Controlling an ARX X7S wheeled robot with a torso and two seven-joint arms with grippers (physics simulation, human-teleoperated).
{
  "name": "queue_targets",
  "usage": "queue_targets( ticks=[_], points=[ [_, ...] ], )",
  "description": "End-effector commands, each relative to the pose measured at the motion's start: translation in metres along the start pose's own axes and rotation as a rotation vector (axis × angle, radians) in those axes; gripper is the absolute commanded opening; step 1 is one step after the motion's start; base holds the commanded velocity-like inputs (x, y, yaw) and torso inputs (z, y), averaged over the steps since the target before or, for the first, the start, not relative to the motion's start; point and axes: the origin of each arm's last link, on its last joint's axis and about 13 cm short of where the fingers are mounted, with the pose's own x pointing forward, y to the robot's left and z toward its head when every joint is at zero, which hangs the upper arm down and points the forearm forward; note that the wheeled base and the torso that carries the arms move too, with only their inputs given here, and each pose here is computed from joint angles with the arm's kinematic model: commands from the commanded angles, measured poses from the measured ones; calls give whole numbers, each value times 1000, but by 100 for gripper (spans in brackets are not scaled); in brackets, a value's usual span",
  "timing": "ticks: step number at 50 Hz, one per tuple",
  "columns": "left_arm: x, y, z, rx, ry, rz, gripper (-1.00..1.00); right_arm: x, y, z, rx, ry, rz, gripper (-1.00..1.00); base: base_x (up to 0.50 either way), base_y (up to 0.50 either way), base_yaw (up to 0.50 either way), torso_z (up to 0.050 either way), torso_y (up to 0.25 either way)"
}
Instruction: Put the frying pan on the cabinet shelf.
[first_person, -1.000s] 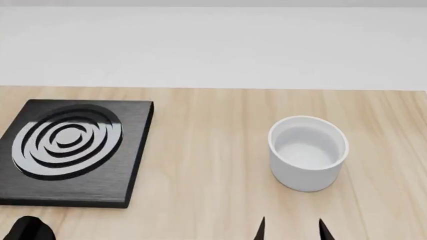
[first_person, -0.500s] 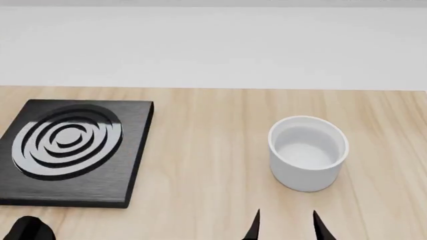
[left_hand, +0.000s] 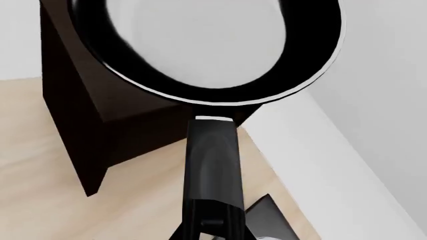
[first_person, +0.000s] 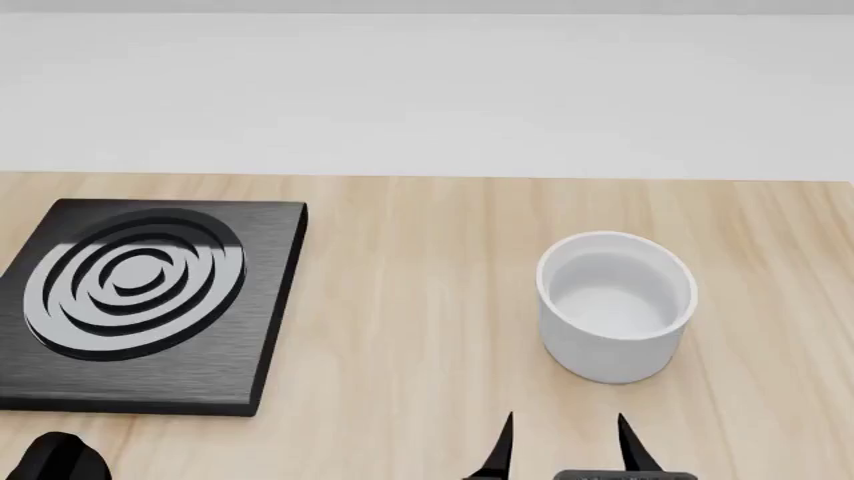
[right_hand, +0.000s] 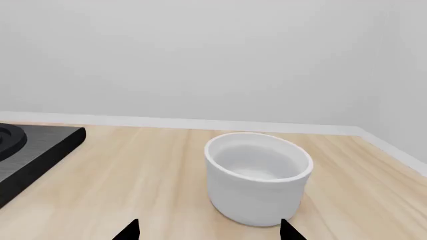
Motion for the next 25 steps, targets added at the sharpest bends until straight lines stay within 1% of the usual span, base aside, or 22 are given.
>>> queue_targets(
  ticks=[1,4,9,12,15,16,20,22,23,24,25],
  points=[
    [-6,11,4,-67,-55,10,-100,1,1,-1,-2,2,1,100,0,0,0,0,0],
    [-15,12,-2,-69,-49,16,-100,2,1,-2,-2,2,1,100,0,0,0,0,3],
    [-18,13,-8,-22,-44,35,-100,3,1,-3,-3,3,2,100,0,0,0,0,2],
    [-4,14,-7,-11,-32,39,-100,4,1,-4,-2,4,2,100,0,0,0,3,0],
    [7,17,-10,27,-21,67,-100,6,2,-5,-2,5,2,100,0,0,0,0,0],
    [8,18,-10,18,-21,64,-100,6,2,-6,-2,5,1,100,0,0,0,0,10],
    [17,17,-14,63,-9,51,-100,9,2,-9,-2,8,0,100,0,0,0,0,0],
    [18,15,-14,67,-18,24,-100,11,2,-10,-3,8,0,100,0,0,0,0,5],
    [19,14,-14,64,-19,28,-100,12,2,-11,-3,8,0,100,0,0,0,0,0],
    [19,12,-15,123,-23,-6,-100,12,2,-11,-3,9,1,100,0,0,0,0,0],
    [19,11,-14,85,-24,-3,-100,13,2,-12,-4,9,0,100,0,0,0,0,0]
  ],
)
